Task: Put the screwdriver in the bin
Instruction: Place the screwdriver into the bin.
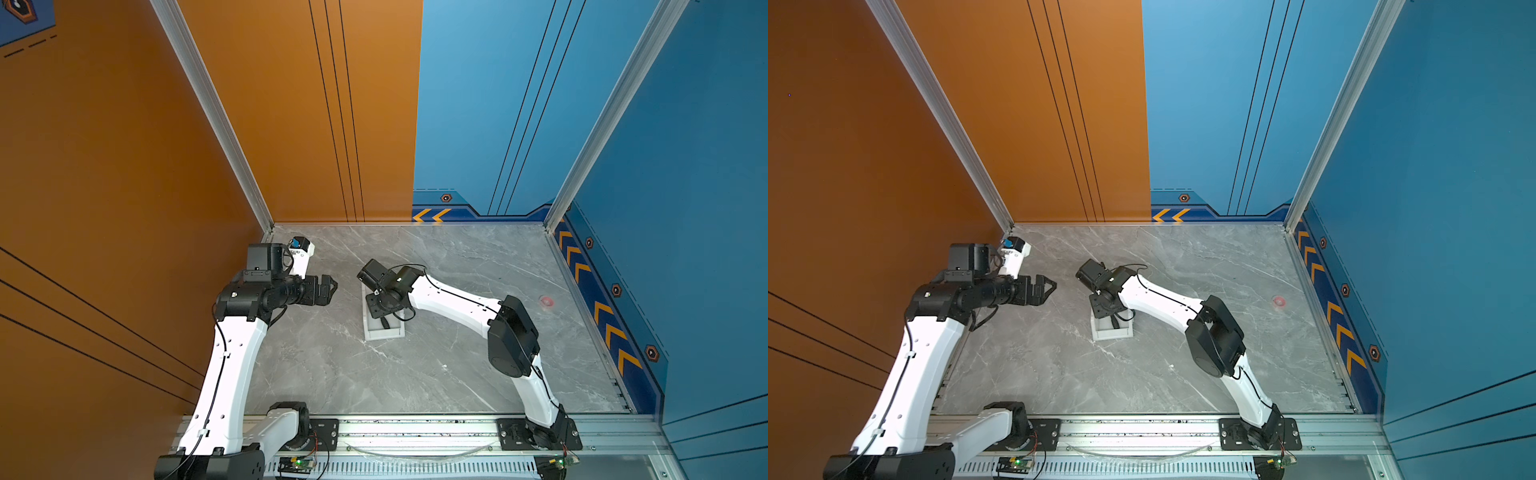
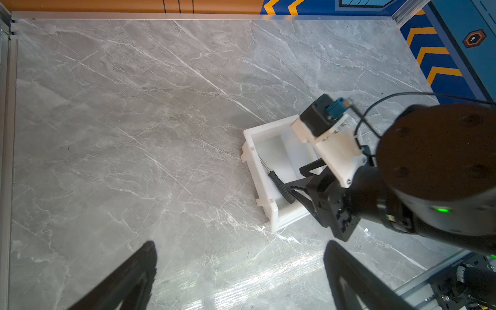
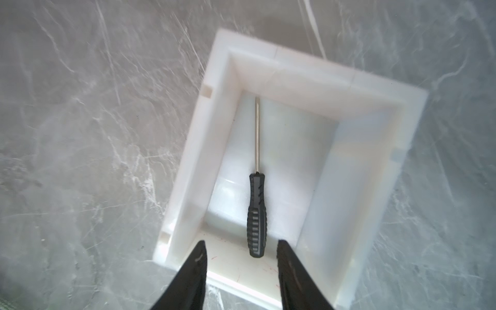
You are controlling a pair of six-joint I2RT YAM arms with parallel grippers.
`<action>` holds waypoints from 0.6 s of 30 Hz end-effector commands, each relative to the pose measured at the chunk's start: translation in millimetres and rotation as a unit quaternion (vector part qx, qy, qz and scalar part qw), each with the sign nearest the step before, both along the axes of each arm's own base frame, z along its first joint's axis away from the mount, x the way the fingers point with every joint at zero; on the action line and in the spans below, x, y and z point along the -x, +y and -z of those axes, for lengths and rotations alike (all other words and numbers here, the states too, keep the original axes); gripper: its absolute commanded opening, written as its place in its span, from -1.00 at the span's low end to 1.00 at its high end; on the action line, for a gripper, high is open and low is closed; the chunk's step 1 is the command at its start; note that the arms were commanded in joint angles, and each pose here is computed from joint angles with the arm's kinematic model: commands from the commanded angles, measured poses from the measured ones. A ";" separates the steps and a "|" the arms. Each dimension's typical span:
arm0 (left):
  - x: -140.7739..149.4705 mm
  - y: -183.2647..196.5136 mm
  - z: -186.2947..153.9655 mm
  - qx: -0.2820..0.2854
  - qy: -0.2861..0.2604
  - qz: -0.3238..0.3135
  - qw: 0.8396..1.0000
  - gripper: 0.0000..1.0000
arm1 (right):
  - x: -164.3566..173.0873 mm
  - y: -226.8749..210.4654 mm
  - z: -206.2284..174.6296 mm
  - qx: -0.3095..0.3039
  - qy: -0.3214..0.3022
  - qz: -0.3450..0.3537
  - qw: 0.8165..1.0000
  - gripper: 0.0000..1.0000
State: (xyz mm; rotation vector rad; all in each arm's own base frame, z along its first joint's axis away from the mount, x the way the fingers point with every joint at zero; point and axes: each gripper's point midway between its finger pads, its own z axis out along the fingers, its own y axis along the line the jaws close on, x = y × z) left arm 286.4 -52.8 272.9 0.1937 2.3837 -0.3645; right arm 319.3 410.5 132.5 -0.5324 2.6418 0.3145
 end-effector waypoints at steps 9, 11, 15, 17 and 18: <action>-12.1 5.2 -9.7 -0.027 -0.016 0.004 1.000 0.96 | 6.0 -47.1 -101.5 -0.025 -0.081 0.027 0.996 0.07; -15.5 5.9 -5.7 -0.027 -0.006 -0.001 1.000 0.96 | 2.1 -65.4 -115.6 -0.023 -0.102 0.047 0.993 0.15; -26.3 10.4 5.1 -0.030 0.009 -0.022 0.999 0.96 | -3.8 -111.2 -122.8 0.002 -0.130 0.091 0.987 0.34; -33.7 13.1 13.7 -0.033 0.017 -0.035 0.999 0.96 | -5.5 -138.7 -125.4 0.007 -0.142 0.116 0.983 0.42; -37.6 15.9 17.5 -0.036 0.019 -0.045 0.998 0.96 | -6.0 -151.6 -124.0 0.009 -0.145 0.129 0.981 0.47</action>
